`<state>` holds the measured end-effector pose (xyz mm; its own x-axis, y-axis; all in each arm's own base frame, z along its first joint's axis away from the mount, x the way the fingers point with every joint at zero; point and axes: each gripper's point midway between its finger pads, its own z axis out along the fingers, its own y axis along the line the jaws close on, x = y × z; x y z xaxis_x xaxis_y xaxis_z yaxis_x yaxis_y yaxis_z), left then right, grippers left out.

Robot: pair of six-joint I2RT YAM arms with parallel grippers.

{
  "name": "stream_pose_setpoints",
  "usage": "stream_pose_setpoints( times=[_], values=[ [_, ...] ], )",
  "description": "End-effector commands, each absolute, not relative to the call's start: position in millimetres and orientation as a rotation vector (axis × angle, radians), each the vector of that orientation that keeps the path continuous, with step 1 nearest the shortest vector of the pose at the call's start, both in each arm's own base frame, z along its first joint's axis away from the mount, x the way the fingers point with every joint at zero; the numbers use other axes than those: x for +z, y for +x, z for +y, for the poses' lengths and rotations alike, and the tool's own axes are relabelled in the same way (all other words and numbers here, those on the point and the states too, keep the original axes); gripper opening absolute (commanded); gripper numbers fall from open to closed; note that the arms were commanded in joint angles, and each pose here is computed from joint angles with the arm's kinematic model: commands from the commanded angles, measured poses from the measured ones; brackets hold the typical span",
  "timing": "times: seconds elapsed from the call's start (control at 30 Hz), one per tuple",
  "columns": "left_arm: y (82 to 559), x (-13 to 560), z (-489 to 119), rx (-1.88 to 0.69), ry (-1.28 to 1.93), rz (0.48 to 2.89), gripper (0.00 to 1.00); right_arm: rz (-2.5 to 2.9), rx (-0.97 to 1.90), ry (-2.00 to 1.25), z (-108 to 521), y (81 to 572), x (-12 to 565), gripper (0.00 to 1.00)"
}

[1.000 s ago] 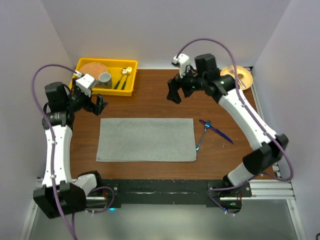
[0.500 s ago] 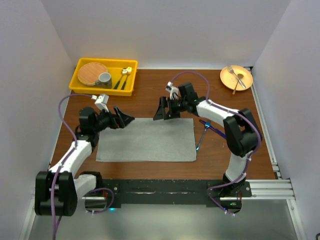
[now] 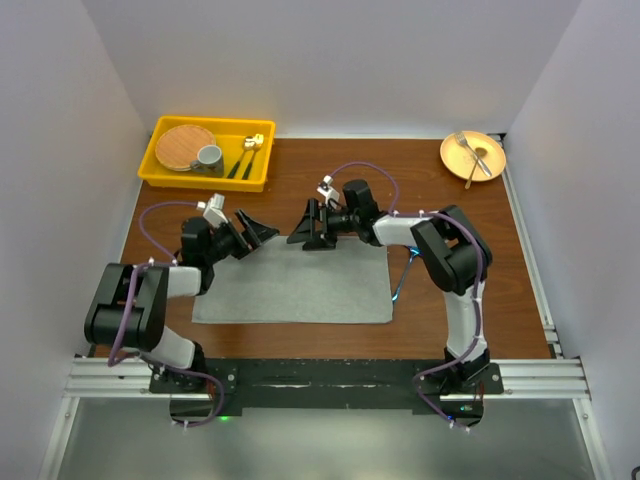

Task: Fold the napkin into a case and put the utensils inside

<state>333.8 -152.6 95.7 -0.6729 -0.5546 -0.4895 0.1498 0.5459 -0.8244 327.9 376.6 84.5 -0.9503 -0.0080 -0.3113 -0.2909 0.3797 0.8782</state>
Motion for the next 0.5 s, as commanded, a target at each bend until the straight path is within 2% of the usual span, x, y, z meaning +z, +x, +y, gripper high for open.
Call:
stream_pose_setpoints(
  times=[0.0,0.3,0.47],
  values=[
    [359,118,-161,-1.245,-0.298,1.901,1.0,2.3,1.7,-0.291,391,338,97,0.98],
    [362,81,-135,-1.235,-0.4,1.95,1.0,2.413,1.697,-0.26,376,328,53,0.98],
    [370,58,-82,-1.156,-0.57,1.948,1.0,2.451,1.674,-0.243,367,328,39,0.98]
  ],
)
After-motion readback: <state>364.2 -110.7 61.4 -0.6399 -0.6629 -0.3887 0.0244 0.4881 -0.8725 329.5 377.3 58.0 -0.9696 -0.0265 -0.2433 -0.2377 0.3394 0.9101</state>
